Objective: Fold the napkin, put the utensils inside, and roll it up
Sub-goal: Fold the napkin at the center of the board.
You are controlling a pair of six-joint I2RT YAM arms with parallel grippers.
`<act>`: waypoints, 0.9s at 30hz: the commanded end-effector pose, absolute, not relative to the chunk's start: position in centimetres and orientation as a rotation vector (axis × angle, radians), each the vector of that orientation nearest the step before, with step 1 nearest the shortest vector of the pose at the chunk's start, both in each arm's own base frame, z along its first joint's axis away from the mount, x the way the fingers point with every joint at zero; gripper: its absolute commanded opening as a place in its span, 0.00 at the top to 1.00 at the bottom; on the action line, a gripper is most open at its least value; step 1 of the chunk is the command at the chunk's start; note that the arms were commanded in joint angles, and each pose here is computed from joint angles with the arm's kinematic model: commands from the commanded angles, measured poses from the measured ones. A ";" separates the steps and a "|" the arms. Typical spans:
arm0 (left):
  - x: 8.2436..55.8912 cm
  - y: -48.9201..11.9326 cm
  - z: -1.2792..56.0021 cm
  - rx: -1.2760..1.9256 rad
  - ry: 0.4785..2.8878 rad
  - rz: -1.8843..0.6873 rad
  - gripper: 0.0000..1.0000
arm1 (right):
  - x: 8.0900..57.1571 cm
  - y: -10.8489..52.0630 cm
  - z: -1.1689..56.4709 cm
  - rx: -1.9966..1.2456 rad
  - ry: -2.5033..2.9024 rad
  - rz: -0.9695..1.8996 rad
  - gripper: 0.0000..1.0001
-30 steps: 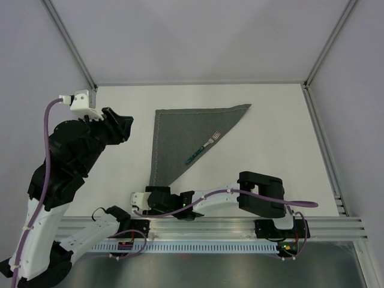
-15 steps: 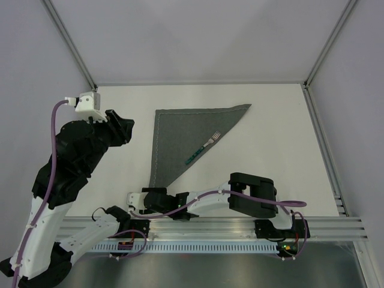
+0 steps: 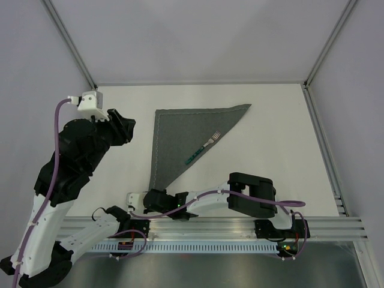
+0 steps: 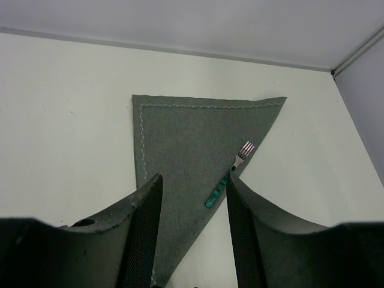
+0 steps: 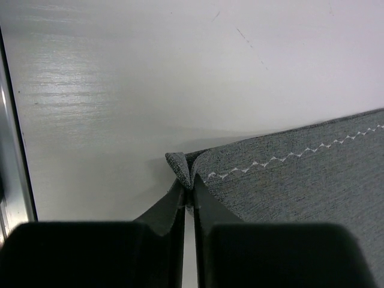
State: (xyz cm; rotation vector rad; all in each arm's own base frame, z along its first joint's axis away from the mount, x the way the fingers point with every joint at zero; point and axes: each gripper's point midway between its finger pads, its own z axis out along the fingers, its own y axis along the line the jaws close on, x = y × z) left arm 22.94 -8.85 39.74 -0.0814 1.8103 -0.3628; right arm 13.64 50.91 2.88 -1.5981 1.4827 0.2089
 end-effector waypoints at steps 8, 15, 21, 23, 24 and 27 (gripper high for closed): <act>23.7 -9.5 39.3 -0.071 1.826 -0.363 0.48 | 15.2 52.3 8.1 -1.479 1.539 0.324 1.00; 24.5 -10.4 39.0 -0.052 1.835 -0.380 0.48 | 19.2 50.6 10.8 -1.354 1.677 0.402 1.00; 25.6 -11.7 38.7 -0.029 1.847 -0.406 0.48 | 23.5 47.6 12.5 -1.223 1.782 0.421 0.99; 26.0 -12.2 38.8 -0.018 1.846 -0.421 0.48 | 24.6 46.7 13.2 -1.182 1.795 0.422 1.00; 26.1 -12.4 38.8 -0.015 1.847 -0.425 0.48 | 25.9 45.8 13.4 -1.145 1.816 0.412 0.99; 26.9 -13.2 38.2 0.002 1.864 -0.434 0.48 | 28.2 43.4 14.2 -1.072 1.852 0.397 1.00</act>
